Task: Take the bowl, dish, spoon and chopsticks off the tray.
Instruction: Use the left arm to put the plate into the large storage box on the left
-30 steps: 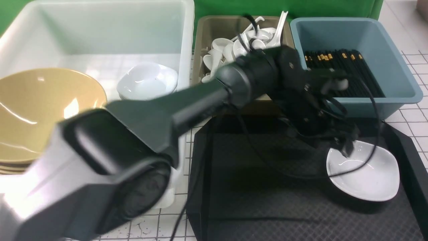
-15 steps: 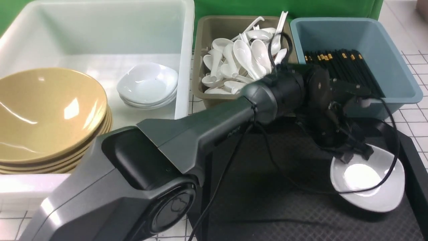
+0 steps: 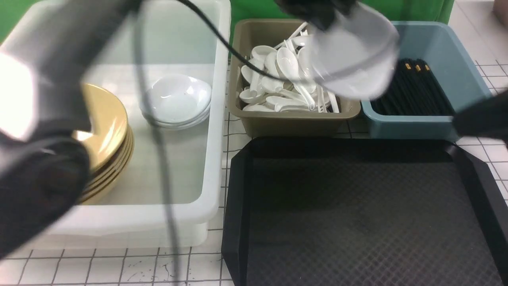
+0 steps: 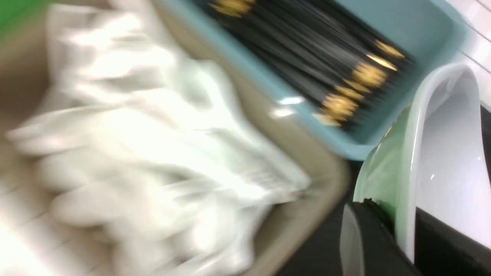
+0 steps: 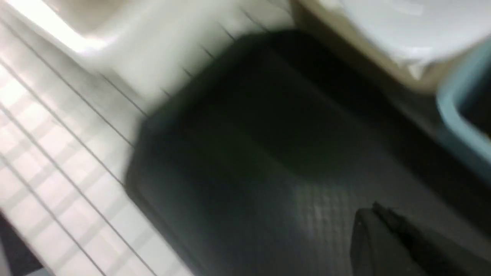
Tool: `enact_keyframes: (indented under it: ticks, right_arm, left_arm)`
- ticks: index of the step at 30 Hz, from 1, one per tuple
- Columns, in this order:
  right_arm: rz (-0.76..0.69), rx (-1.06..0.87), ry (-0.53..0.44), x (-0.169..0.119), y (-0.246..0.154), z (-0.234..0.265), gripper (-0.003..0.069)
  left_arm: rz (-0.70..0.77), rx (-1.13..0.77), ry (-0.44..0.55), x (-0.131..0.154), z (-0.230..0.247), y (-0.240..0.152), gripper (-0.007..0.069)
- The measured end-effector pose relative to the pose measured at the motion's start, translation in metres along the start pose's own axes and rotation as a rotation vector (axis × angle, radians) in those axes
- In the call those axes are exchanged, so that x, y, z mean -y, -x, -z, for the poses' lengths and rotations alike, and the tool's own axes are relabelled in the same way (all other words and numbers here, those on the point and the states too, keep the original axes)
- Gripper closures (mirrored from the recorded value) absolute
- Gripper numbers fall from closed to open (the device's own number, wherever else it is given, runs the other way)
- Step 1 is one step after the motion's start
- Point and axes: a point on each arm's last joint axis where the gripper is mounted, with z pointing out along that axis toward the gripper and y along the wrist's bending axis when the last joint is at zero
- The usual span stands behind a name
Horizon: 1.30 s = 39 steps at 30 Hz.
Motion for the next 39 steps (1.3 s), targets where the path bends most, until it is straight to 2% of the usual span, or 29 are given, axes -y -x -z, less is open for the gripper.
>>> enact_keyframes:
  ticks: [2, 3, 4, 6, 7, 9, 12, 17, 22, 30, 33, 36, 38, 39]
  right_arm:
    - [0.027, 0.005, 0.026, -0.004, 0.009, -0.005, 0.0610]
    - [0.066, 0.004, 0.068, -0.012, 0.021, -0.013, 0.0610]
    - [0.084, 0.001, 0.086, -0.015, 0.028, -0.018, 0.0610]
    - [0.163, -0.008, 0.155, -0.037, 0.047, -0.035, 0.0610]
    - [0.189, -0.019, 0.174, -0.042, 0.051, -0.042, 0.0610]
    - [0.273, -0.038, 0.202, -0.061, 0.065, -0.061, 0.0609]
    - [0.343, -0.063, 0.214, -0.076, 0.078, -0.083, 0.0609]
    - [0.361, -0.089, 0.219, -0.081, 0.085, -0.102, 0.0609]
    - [0.366, -0.142, 0.225, -0.082, 0.083, -0.111, 0.0605]
    - [0.375, -0.192, 0.228, -0.081, 0.078, -0.110, 0.0604]
    - [0.382, -0.199, 0.220, -0.080, 0.078, -0.110, 0.0601]
    - [0.384, -0.204, 0.216, -0.080, 0.077, -0.110, 0.0599]
    - [0.385, -0.207, 0.213, -0.079, 0.077, -0.110, 0.0598]
    - [0.390, -0.214, 0.206, -0.079, 0.077, -0.110, 0.0596]
  left_arm:
    - [0.037, 0.018, 0.045, -0.019, 0.023, -0.003, 0.0621]
    - [0.083, 0.016, 0.094, -0.040, 0.045, -0.012, 0.0621]
    - [0.095, 0.012, 0.107, -0.045, 0.051, -0.015, 0.0621]
    - [0.174, -0.019, 0.184, -0.077, 0.078, -0.038, 0.0621]
    - [0.186, -0.030, 0.193, -0.081, 0.082, -0.043, 0.0621]
    - [0.253, -0.081, 0.243, -0.108, 0.097, -0.070, 0.0621]
    - [0.323, -0.136, 0.259, -0.134, 0.098, -0.099, 0.0621]
    - [0.369, -0.142, 0.243, -0.161, 0.078, -0.121, 0.0621]
    - [0.360, -0.125, 0.235, -0.195, 0.021, -0.137, 0.0621]
    - [0.384, -0.093, 0.241, -0.220, -0.032, -0.153, 0.0604]
    - [0.382, -0.096, 0.249, -0.225, -0.046, -0.159, 0.0552]
    - [0.364, -0.126, 0.252, -0.229, -0.055, -0.166, 0.0451]
    - [0.350, -0.148, 0.255, -0.229, -0.056, -0.168, 0.0361]
    - [0.328, -0.163, 0.269, -0.229, -0.055, -0.169, 0.0285]
